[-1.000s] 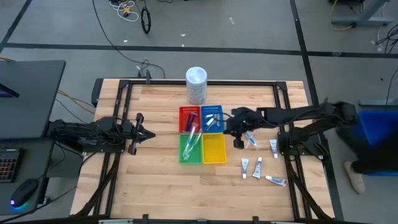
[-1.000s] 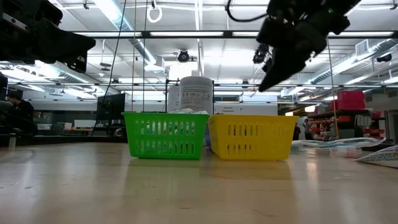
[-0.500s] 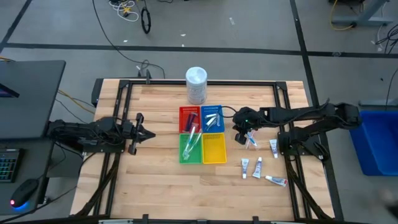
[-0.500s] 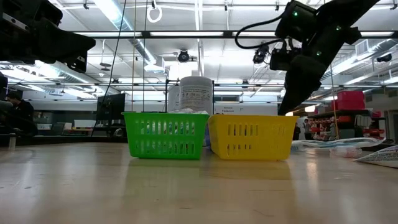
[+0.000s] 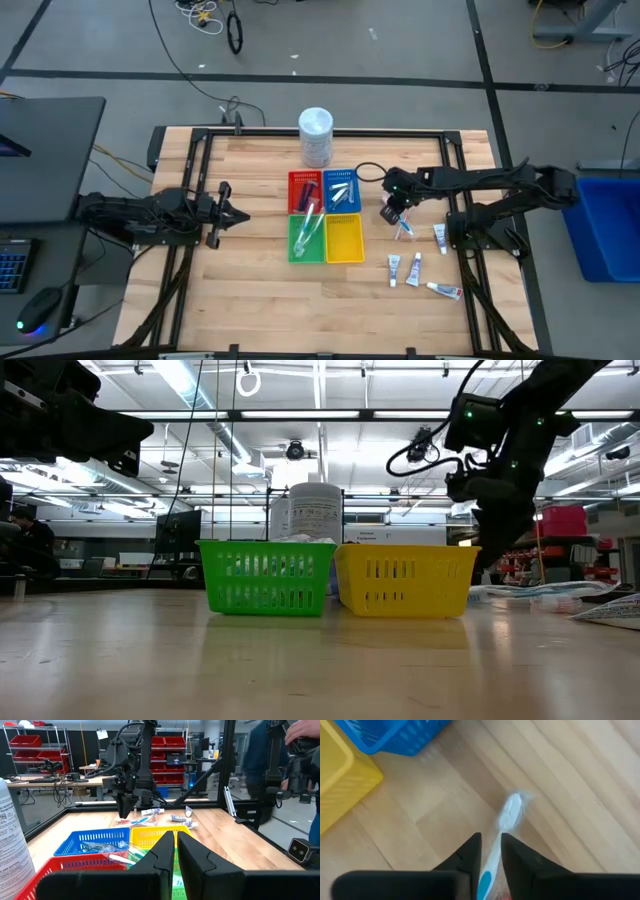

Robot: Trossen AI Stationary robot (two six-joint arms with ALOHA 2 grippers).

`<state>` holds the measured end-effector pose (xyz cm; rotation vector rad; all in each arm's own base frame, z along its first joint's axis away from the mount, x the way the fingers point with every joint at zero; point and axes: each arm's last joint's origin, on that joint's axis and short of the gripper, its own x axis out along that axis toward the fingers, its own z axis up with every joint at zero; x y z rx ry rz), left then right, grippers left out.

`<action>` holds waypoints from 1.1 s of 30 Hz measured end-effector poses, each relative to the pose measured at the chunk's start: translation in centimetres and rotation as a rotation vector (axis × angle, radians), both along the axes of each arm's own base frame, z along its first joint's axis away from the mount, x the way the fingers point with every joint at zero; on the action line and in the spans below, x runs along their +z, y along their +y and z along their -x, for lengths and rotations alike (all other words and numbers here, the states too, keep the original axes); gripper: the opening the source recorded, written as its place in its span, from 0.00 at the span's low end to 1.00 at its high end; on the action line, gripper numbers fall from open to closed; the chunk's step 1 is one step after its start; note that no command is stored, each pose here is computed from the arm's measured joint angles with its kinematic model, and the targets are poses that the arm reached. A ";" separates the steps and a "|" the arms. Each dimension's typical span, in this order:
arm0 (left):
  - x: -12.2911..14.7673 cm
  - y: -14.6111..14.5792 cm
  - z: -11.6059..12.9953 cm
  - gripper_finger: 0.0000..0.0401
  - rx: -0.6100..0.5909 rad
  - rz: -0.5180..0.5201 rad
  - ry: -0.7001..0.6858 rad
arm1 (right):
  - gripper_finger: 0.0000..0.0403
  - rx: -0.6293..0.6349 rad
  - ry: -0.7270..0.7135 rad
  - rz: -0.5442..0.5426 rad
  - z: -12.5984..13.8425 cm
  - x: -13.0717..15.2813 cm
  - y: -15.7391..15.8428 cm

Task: Pick & Place Travel size toiletries
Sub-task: Put the blue toothbrush into the green bin

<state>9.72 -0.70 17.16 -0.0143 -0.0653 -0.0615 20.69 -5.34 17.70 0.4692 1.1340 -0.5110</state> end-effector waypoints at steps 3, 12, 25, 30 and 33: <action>0.0 0.0 0.0 0.07 0.000 0.000 0.000 | 0.25 0.000 0.007 -0.002 -0.1 -0.2 0.0; 0.0 0.0 0.0 0.07 0.000 0.000 0.000 | 0.47 -0.017 0.055 -0.021 -0.5 -1.3 0.0; 0.0 0.0 0.0 0.07 -0.001 0.000 0.000 | 0.60 -0.023 0.155 -0.028 -1.0 -3.3 -0.1; 0.0 0.0 0.0 0.07 0.000 0.000 0.000 | 0.57 -0.017 0.192 -0.036 -1.3 -4.2 0.0; 0.0 0.0 0.0 0.07 0.000 0.000 0.000 | 0.54 -0.014 0.200 -0.037 -1.5 -4.4 0.0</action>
